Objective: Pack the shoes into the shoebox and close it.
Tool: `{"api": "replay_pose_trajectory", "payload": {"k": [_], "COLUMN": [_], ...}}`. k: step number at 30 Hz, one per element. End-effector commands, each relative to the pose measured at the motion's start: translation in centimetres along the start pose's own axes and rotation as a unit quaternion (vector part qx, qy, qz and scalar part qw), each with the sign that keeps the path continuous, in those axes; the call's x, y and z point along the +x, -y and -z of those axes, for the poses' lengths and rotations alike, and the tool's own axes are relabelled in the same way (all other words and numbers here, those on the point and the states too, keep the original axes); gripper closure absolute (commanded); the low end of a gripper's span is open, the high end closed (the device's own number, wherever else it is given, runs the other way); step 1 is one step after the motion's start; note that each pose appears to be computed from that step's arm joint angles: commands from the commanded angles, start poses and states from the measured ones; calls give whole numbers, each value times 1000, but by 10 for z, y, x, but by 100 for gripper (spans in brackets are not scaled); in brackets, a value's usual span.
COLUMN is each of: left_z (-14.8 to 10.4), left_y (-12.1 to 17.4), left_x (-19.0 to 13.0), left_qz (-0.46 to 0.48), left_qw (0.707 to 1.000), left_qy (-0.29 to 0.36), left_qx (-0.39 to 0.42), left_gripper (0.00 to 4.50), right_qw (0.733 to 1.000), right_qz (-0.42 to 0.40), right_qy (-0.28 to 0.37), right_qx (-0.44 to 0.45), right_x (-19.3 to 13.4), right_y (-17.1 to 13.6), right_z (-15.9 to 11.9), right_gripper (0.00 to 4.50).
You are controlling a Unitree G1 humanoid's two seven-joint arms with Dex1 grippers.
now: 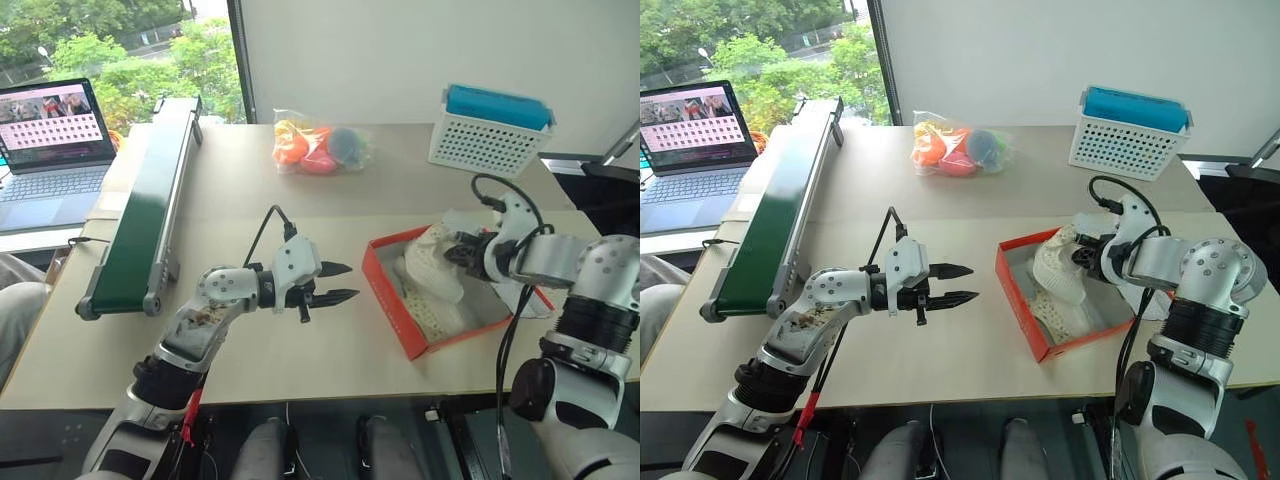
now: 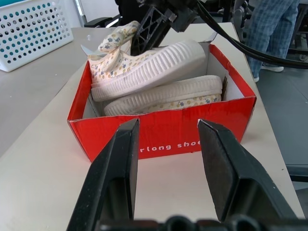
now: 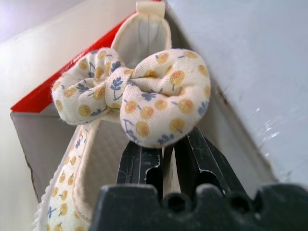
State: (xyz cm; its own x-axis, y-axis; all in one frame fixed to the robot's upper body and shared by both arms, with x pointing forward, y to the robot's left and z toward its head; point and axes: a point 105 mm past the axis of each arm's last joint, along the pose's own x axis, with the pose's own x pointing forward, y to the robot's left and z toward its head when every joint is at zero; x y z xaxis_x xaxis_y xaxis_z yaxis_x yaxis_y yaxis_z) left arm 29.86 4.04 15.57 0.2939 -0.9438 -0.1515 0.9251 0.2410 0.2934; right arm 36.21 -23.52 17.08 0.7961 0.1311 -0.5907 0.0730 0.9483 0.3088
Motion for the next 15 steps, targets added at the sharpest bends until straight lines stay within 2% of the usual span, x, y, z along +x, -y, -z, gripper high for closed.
{"api": "replay_pose_trajectory", "payload": {"k": [1,5,8,15], "left_z": [-12,-13,-13,-13], "left_y": [-1,-1,-2,-2], "left_x": [3,4,4,4], "left_qz": [2,1,0,0], "left_qw": [1000,1000,1000,1000], "left_qy": [11,13,13,13], "left_qx": [23,24,24,25], "left_gripper": [247,247,247,247], "right_qw": [994,982,967,959], "right_qz": [8,30,49,49], "right_qy": [103,116,101,81], "right_qx": [-47,-143,-228,-267], "right_x": [-33,-44,-45,-30], "right_y": [-5,-3,5,12], "right_z": [-54,-63,-52,-26], "right_gripper": [380,380,380,380]}}
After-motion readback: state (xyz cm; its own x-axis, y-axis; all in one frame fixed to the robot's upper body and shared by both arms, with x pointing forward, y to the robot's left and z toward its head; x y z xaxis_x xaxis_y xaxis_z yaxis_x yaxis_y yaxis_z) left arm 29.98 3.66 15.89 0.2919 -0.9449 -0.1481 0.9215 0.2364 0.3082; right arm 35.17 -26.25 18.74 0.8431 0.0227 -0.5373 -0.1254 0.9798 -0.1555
